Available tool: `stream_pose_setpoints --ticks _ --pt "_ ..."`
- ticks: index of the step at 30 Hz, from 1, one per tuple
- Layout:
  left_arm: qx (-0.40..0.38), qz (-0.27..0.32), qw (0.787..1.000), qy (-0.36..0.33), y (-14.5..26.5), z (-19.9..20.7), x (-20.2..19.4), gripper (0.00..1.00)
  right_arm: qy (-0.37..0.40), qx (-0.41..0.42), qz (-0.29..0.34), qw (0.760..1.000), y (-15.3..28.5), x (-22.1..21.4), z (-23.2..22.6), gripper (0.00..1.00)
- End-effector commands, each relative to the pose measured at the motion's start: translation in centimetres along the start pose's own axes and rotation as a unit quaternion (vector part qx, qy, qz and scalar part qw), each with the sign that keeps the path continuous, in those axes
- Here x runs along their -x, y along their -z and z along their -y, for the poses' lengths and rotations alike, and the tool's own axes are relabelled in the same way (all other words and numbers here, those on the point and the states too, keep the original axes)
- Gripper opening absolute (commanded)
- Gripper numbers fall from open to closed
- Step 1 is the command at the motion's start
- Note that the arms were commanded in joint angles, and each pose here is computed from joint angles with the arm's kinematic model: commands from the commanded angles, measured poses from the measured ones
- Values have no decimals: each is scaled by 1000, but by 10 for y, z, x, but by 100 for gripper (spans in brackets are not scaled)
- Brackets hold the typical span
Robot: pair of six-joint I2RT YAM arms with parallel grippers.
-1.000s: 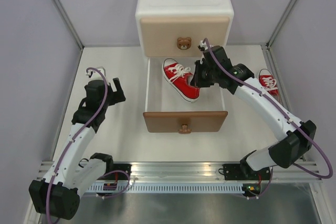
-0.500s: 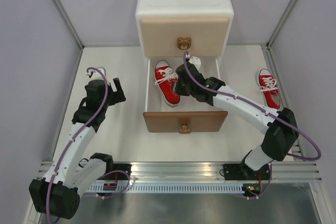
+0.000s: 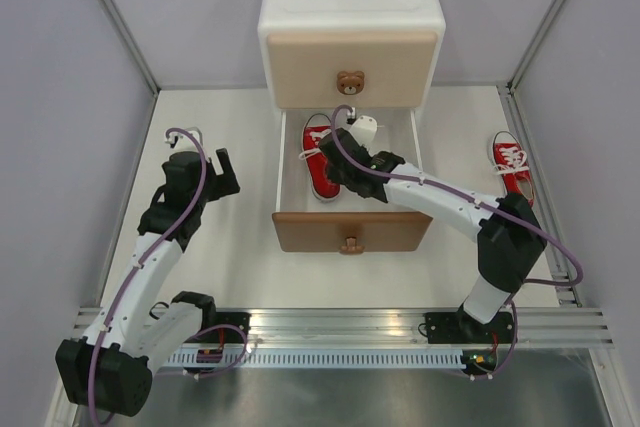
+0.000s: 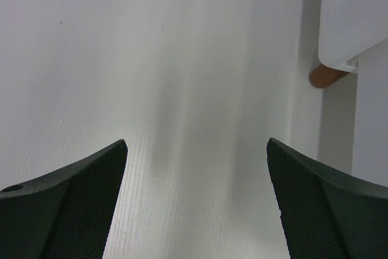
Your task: Place and organize the shoes in the shoe cabinet
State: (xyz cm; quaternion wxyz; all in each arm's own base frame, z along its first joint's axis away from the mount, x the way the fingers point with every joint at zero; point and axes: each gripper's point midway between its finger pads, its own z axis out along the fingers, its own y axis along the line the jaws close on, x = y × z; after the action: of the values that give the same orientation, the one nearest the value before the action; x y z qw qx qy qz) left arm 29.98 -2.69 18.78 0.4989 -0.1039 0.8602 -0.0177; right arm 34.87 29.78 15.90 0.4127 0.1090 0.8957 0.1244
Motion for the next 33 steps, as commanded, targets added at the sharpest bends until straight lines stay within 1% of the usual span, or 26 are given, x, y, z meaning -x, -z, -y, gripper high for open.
stream_pose_setpoints --ticks 1,3,4,6,7,8,11,12,15,16,18,19,21,22,24,25,30,33 --pt "-7 9 1000 -2 -1 2 5 98 -54 35 63 996 1 38 -33 2" --pt "-6 9 1000 -1 -1 2 5 98 -52 32 59 996 -4 33 -33 4" --pt "-6 8 1000 -2 -2 2 4 98 -52 30 57 997 -6 32 -33 10" --pt "-5 8 1000 -1 -2 2 5 98 -50 29 51 997 -9 28 -32 17" --pt "-5 7 1000 -2 -2 2 4 98 -50 29 49 997 -9 27 -33 24" --pt "-5 6 1000 -2 -2 2 4 98 -46 28 46 998 -8 26 -32 26" --pt "-5 7 1000 -2 -2 2 4 98 -41 30 43 998 -1 28 -31 31" --pt "-5 6 1000 -2 -3 2 4 98 -40 33 45 998 3 31 -30 36" --pt "-6 5 1000 -3 -3 3 4 98 -34 46 47 997 15 36 -30 45" --pt "-5 4 1000 -2 -3 2 3 98 -32 49 47 997 18 37 -30 51" --pt "-5 5 1000 -2 -3 2 4 98 -26 63 48 997 28 43 -33 55" --pt "-5 5 1000 -2 -3 2 4 98 -25 69 48 996 32 45 -34 59" --pt "-6 4 1000 -3 -3 3 4 98 -19 79 51 995 43 52 -36 62" --pt "-5 4 1000 -3 -3 2 3 98 -10 77 51 996 46 54 -34 65" --pt "-5 6 1000 -2 -3 3 4 98 -6 87 60 994 59 64 -36 66" --pt "-5 6 1000 -2 -3 2 4 98 5 88 61 994 63 66 -34 68" --pt "-5 8 1000 -2 -2 2 5 98 39 124 82 988 103 94 -39 76" --pt "-4 7 1000 -3 -2 1 4 98 66 138 94 984 127 110 -38 84"
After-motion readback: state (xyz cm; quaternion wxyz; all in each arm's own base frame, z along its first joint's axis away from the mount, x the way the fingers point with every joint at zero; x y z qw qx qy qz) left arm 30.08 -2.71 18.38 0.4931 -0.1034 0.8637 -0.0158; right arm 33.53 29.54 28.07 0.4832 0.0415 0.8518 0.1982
